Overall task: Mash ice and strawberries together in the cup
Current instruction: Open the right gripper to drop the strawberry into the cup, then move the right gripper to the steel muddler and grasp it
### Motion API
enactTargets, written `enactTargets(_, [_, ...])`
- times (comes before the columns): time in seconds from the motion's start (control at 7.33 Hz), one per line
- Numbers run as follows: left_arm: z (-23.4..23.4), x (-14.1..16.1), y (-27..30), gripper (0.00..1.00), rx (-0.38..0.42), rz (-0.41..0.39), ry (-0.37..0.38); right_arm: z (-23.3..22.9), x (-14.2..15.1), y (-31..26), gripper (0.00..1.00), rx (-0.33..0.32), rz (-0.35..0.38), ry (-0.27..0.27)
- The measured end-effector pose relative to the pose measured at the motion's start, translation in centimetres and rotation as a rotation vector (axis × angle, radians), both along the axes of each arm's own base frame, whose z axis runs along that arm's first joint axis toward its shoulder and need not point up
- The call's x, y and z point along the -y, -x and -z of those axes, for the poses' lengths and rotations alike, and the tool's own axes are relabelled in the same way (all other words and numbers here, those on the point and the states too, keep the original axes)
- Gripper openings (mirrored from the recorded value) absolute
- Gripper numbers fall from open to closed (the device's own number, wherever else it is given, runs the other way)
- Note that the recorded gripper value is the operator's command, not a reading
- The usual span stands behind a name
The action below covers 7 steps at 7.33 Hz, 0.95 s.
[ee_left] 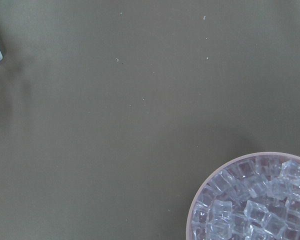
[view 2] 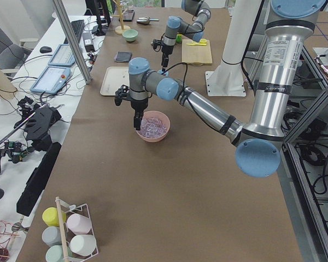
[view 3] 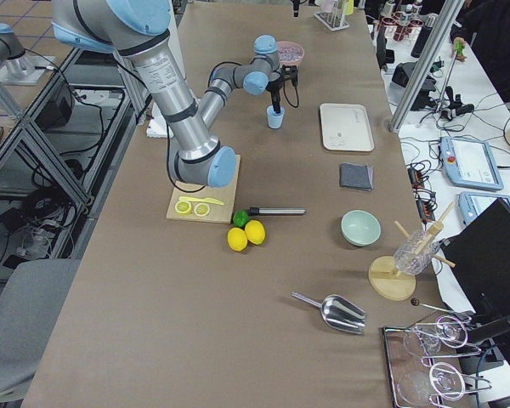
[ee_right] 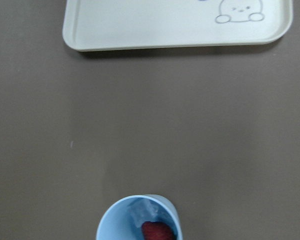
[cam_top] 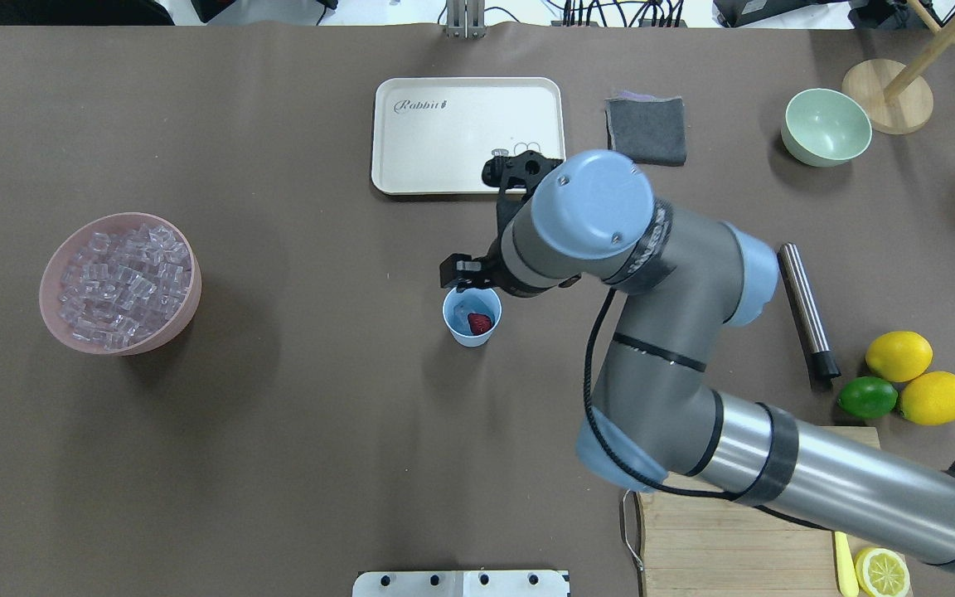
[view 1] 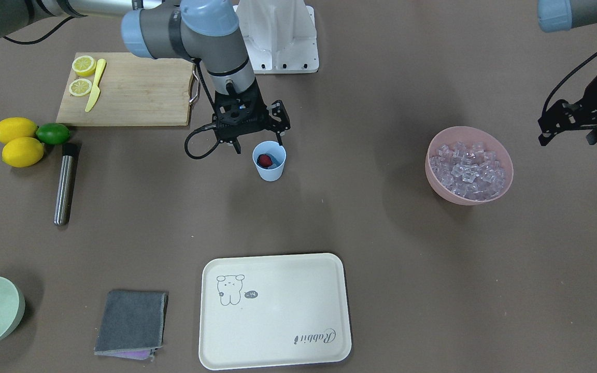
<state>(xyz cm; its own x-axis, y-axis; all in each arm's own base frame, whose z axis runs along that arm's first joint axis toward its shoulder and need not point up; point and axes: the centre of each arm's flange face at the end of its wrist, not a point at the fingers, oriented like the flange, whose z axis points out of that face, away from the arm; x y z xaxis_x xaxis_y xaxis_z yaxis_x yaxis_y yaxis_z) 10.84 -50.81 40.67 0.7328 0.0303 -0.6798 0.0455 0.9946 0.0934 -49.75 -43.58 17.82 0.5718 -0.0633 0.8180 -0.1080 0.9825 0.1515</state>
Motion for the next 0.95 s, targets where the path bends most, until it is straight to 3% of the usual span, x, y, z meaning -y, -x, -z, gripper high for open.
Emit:
enactTargets(0.55, [-3.9, -0.3, 6.0, 0.98, 0.004, -0.037, -0.06, -13.8, 4.9, -15.7, 1.0, -0.097, 0.121, 0.009])
enactTargets(0.95, [-8.5, 0.4, 12.0, 0.98, -0.001, -0.127, -0.138, -21.7, 5.7, -21.6, 1.0, -0.184, 0.136, 0.025])
